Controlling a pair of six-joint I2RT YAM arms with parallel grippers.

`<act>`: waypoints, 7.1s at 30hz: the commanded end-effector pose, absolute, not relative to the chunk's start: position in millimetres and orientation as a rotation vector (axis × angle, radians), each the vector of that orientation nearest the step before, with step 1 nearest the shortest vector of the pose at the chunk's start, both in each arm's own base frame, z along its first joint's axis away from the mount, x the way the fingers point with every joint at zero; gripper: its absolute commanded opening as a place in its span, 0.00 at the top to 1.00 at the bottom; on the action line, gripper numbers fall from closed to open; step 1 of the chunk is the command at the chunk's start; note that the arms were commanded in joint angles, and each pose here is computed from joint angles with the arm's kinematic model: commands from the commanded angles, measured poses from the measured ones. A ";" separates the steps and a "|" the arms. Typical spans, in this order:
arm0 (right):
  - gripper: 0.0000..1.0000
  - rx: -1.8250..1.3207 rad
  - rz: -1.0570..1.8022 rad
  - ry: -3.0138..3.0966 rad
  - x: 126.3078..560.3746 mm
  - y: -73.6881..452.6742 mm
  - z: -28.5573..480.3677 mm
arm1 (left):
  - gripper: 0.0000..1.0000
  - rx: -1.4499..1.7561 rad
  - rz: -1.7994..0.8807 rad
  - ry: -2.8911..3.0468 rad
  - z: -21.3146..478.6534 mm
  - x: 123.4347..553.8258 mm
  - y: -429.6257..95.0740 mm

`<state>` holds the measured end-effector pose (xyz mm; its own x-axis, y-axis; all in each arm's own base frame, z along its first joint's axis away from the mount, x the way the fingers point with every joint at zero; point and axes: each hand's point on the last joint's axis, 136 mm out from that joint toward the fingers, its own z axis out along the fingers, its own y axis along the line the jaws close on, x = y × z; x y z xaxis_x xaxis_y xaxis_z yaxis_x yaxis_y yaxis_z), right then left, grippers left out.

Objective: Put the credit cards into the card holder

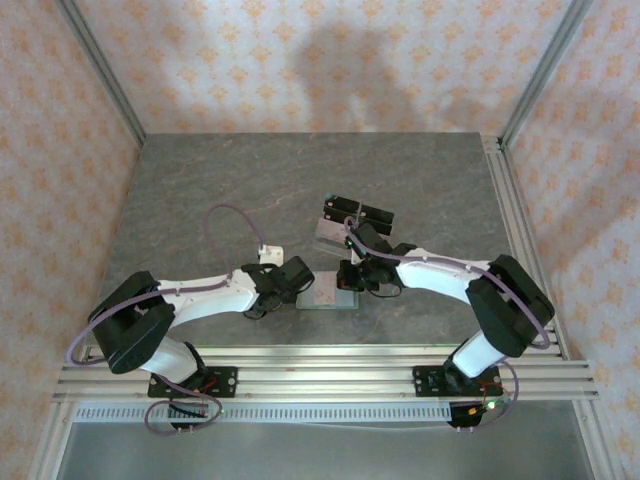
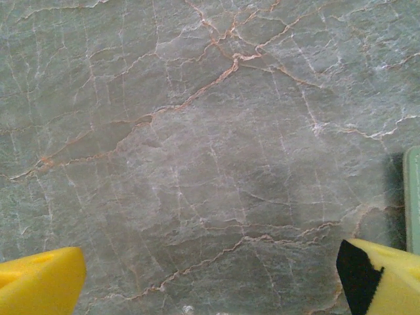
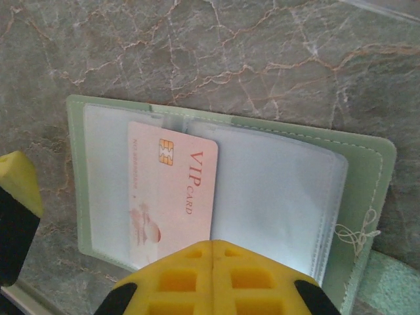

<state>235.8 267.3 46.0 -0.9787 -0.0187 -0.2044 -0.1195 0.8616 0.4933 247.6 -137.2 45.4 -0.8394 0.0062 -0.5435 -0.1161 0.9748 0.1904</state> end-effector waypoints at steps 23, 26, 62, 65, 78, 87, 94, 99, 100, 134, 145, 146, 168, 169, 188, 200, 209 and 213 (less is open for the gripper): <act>1.00 -0.157 0.740 2.898 239.2 282.8 29.3 | 0.00 -0.129 0.287 2.549 28.0 243.7 -130.3; 1.00 -0.161 0.755 2.896 239.4 286.9 30.6 | 0.00 -0.128 0.285 2.553 26.1 243.2 -130.4; 1.00 -0.239 0.682 2.887 228.9 291.8 29.6 | 0.00 -0.136 0.271 2.579 14.2 237.2 -133.1; 1.00 -0.229 0.673 2.889 227.8 286.6 29.1 | 0.00 -0.136 0.269 2.580 13.9 236.6 -133.2; 1.00 -0.253 0.721 2.849 234.6 286.8 54.1 | 0.00 -0.131 0.265 2.582 14.1 235.8 -133.2; 1.00 -0.301 0.777 2.848 230.2 309.2 56.1 | 0.00 -0.129 0.262 2.584 13.4 236.6 -135.2; 1.00 -0.272 0.780 2.863 230.9 312.5 42.6 | 0.00 -0.132 0.266 2.586 12.0 235.7 -134.6; 1.00 -0.264 0.783 2.879 230.4 313.8 34.0 | 0.00 -0.131 0.262 2.586 11.7 236.4 -136.3; 1.00 -0.264 0.786 2.879 230.7 314.4 33.3 | 0.00 -0.131 0.261 2.585 12.1 236.7 -136.8; 1.00 -0.269 0.873 2.883 234.4 336.4 31.9 | 0.00 -0.331 0.496 2.408 53.7 232.1 -91.1; 1.00 -0.276 0.864 2.881 233.1 333.8 33.7 | 0.00 -0.317 0.454 2.449 35.3 233.8 -102.2; 1.00 -0.274 0.859 2.876 233.4 332.6 36.1 | 0.00 -0.312 0.440 2.450 35.7 234.7 -104.4; 1.00 -0.286 0.783 2.909 225.0 317.1 30.4 | 0.00 -0.269 0.381 2.474 29.1 235.5 -113.2; 1.00 -0.284 0.778 2.914 224.9 316.9 28.5 | 0.00 -0.270 0.381 2.474 28.7 235.8 -113.4; 1.00 -0.295 0.782 2.937 223.9 319.7 20.9 | 0.00 -0.259 0.376 2.480 23.9 235.1 -116.2; 1.00 -0.339 0.832 2.942 226.0 333.4 24.8 | 0.00 -0.252 0.370 2.486 21.4 235.2 -119.8; 1.00 -0.368 0.839 2.933 225.4 335.7 33.4 | 0.00 -0.251 0.362 2.488 20.9 235.0 -123.2; 0.96 -0.372 0.805 2.867 230.9 328.2 60.4 | 0.00 -0.228 0.407 2.466 31.6 236.0 -117.2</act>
<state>226.8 327.9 28.6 -0.9740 -0.1872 -0.1276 -0.2262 0.8357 0.5005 236.5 -121.8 24.6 -0.7954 -0.1126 -0.5955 -0.2720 0.9444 0.1847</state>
